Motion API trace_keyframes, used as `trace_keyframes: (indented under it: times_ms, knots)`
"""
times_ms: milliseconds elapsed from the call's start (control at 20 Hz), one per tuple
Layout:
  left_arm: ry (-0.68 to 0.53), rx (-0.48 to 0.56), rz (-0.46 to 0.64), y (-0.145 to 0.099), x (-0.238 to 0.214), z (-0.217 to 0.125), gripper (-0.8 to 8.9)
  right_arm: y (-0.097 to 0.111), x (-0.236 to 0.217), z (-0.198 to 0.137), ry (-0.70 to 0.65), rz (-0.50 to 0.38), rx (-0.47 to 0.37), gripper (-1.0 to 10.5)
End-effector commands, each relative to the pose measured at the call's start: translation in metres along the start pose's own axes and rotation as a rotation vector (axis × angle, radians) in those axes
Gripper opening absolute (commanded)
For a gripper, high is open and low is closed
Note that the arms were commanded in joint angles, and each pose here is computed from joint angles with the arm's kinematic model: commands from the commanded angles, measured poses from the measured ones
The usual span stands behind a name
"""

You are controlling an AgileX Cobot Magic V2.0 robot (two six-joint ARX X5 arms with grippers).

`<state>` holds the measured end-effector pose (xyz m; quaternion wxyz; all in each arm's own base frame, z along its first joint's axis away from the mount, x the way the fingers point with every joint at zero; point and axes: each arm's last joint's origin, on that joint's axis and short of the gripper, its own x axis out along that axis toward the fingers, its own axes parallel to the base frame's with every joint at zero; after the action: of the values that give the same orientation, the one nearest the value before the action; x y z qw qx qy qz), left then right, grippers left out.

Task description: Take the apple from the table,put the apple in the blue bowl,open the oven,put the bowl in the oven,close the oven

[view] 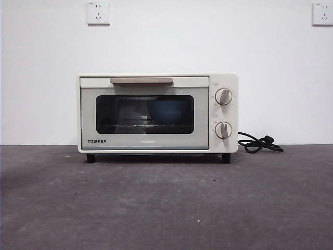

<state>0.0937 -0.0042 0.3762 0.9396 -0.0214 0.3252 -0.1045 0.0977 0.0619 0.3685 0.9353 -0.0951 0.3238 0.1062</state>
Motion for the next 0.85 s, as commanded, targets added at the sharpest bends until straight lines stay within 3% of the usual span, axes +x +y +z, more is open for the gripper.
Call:
trace_keyframes:
  times_ms: [50, 250, 350, 650, 850]
  knots:
    - [-0.229, 0.109, 0.023, -0.003, -0.015, 0.002, -0.04, 0.001, 0.002, 0.0, 0.006, -0.002, 0.008, 0.0]
    - [-0.717, 0.221, 0.059, -0.004, -0.012, -0.03, -0.04, 0.003, 0.006, 0.001, 0.017, -0.004, 0.004, 0.0]
    - [-0.807, 0.241, 0.068, 0.001, 0.013, -0.056, -0.04, 0.003, 0.006, 0.002, 0.019, -0.004, 0.003, 0.0]
    - [-0.613, 0.181, 0.097, 0.022, 0.113, -0.141, -0.04, 0.003, 0.007, 0.002, 0.024, -0.005, 0.001, 0.0]
    - [-0.561, 0.168, 0.096, 0.027, 0.138, -0.167, -0.04, 0.003, 0.008, 0.002, 0.026, -0.005, 0.0, 0.0]
